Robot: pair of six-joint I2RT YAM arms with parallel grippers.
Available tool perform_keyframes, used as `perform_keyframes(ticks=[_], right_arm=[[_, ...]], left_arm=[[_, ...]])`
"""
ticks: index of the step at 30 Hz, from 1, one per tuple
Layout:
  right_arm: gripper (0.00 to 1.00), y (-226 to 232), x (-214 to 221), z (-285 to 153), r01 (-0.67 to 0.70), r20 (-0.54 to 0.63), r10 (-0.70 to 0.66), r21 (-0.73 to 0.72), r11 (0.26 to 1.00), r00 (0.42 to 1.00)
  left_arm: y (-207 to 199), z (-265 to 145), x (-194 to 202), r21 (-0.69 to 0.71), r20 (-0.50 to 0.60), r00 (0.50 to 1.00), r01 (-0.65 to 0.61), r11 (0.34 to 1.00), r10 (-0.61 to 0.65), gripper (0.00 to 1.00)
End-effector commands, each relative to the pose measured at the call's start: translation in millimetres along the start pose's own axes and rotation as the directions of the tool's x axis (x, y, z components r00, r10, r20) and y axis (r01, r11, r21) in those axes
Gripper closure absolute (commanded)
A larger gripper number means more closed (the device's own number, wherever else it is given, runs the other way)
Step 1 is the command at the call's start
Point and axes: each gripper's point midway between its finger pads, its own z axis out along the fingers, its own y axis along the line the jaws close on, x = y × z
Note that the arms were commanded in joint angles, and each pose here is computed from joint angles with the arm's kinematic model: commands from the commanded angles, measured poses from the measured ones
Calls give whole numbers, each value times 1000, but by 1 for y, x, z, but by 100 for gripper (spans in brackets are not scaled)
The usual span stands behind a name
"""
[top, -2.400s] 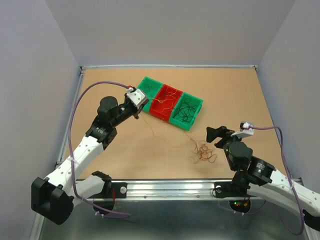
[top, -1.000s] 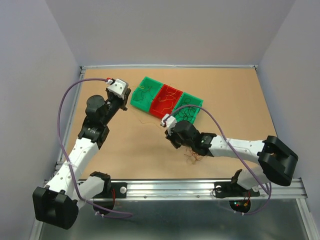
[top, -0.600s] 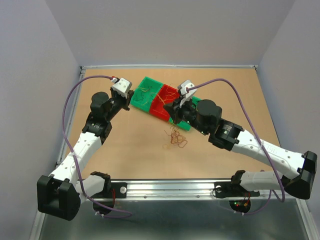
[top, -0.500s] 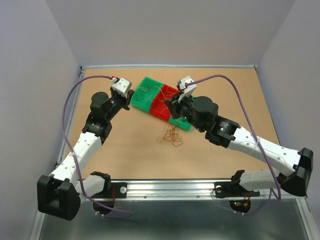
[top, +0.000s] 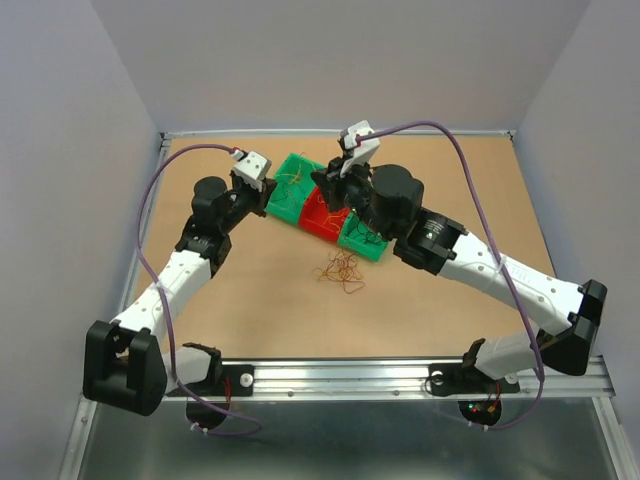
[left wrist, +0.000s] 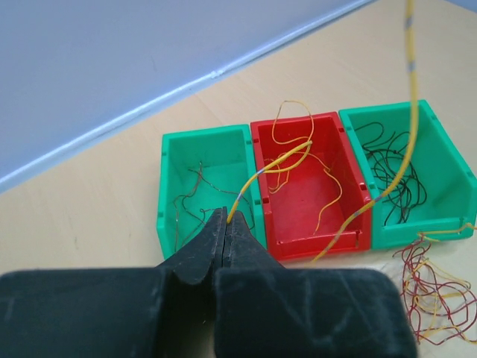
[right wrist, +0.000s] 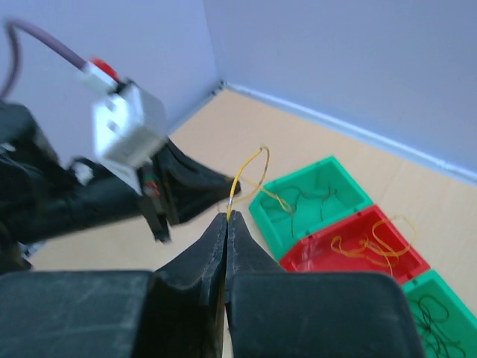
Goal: Untangle the cables
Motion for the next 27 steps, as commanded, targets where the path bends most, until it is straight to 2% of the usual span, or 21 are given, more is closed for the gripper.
perform_keyframes(ticks=[1,12,14,18,19,20,23,27], right_arm=[[99,12,-82,3,-38,188,42,-25,999,981],[100,12,-110,40,-22,245,30,-35,999,969],[99,13,-107,45,-30,238,37,-32,999,971],[99,1,-95,37,-90,215,85,15,996,973],[99,-3,-74,37,-100,178,93,32,994,980],[99,-6,-79,26,-116,190,107,35,993,976],[100,-16,-57,11,-144,160,133,57,988,978],[100,-24,-36,-4,-151,132,141,71,986,981]], left_arm=[[5,14,-28,8,62,998,11,1000,-12,100],[7,51,-30,50,41,995,87,995,-89,100],[3,59,-37,91,48,994,97,991,-102,100],[-19,90,-9,218,-45,983,183,959,-177,100],[-25,96,-1,236,-73,981,194,952,-182,100],[-28,109,17,237,-128,972,221,946,-195,100],[-42,127,51,251,-229,950,267,931,-211,100],[-57,139,89,246,-333,924,280,928,-190,100]])
